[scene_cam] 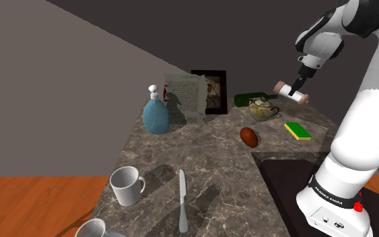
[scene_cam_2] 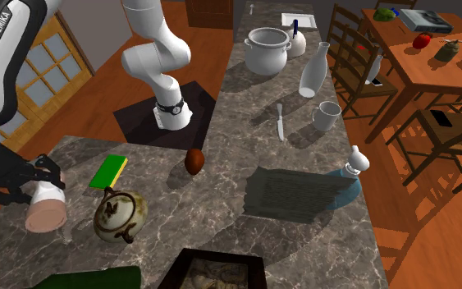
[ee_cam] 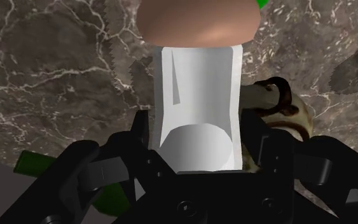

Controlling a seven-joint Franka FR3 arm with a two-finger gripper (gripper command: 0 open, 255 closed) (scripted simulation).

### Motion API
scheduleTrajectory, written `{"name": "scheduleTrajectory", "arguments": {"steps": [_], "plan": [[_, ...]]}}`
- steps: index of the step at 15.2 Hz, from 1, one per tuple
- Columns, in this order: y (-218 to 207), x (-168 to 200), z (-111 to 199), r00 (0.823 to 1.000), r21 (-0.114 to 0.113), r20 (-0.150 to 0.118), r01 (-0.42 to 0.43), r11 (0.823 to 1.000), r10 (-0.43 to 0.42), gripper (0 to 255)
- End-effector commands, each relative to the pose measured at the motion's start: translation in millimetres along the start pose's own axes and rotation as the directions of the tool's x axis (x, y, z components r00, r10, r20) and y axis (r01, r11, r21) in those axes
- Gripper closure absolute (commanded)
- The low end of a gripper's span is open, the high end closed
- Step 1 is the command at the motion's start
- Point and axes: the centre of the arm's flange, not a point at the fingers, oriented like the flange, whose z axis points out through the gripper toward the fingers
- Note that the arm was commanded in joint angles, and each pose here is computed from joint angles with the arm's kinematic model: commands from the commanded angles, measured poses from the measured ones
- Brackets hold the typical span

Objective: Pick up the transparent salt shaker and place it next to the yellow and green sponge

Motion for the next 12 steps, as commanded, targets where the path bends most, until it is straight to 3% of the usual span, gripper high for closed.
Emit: {"name": "scheduleTrajectory", "arguments": {"steps": [1,12], "plan": [[3,-2,9,1.0,0.0,-0.001,0.0,1.0,0.0,255],[11,-14,65,1.0,0.0,-0.001,0.0,1.0,0.0,255]]}}
